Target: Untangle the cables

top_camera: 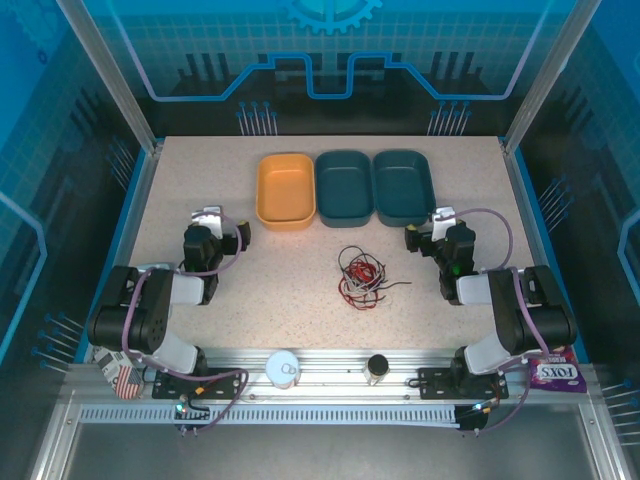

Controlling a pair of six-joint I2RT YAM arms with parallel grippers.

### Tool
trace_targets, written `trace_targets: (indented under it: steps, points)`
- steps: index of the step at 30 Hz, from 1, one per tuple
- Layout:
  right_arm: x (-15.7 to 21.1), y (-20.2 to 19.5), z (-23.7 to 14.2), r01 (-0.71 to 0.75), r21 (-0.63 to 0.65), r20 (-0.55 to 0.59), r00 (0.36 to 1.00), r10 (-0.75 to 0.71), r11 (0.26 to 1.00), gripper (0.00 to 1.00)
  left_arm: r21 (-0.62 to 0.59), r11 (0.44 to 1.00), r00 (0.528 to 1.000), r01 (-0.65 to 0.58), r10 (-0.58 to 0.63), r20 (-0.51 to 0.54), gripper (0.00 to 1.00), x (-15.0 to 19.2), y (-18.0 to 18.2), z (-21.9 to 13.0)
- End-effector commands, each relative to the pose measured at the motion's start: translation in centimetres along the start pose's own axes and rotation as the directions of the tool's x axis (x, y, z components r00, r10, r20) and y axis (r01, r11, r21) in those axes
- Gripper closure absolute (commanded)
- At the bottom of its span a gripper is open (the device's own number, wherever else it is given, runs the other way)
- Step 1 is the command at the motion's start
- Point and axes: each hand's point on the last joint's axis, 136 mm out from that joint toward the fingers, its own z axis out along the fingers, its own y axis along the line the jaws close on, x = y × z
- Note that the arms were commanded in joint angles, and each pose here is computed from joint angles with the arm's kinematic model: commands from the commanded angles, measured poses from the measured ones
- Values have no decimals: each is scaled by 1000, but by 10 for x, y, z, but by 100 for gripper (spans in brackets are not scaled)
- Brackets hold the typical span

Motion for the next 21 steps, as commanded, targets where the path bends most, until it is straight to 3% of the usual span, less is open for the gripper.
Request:
trace_targets:
  steps: [1, 5, 9, 13, 17, 21]
  points:
    - [-28, -2, -11, 23, 35, 92, 995, -26, 999, 0, -42, 999, 998, 31, -29, 64, 1, -20, 9, -10]
    - [-38, -5, -26, 17, 94, 71, 997, -24, 995, 0, -85, 995, 993, 55, -46, 113, 1, -32, 17, -27]
    - [-39, -19, -46, -60, 229, -43, 996, 72, 972, 0, -128, 988, 979, 84, -59, 193, 1, -46, 25, -48]
    - [-53, -4, -73, 25, 257, -91, 996, -2, 966, 0, -63, 992, 964, 112, -93, 250, 1, -69, 9, -74]
    - [-70, 10, -105, 35, 253, -143, 990, 2, 967, 0, 11, 978, 961, 209, -208, 181, 1, -84, -7, -96]
    - [-66, 22, -133, -26, 228, -247, 965, 83, 973, 0, 187, 940, 950, 284, -303, 82, 1, -93, -44, -116]
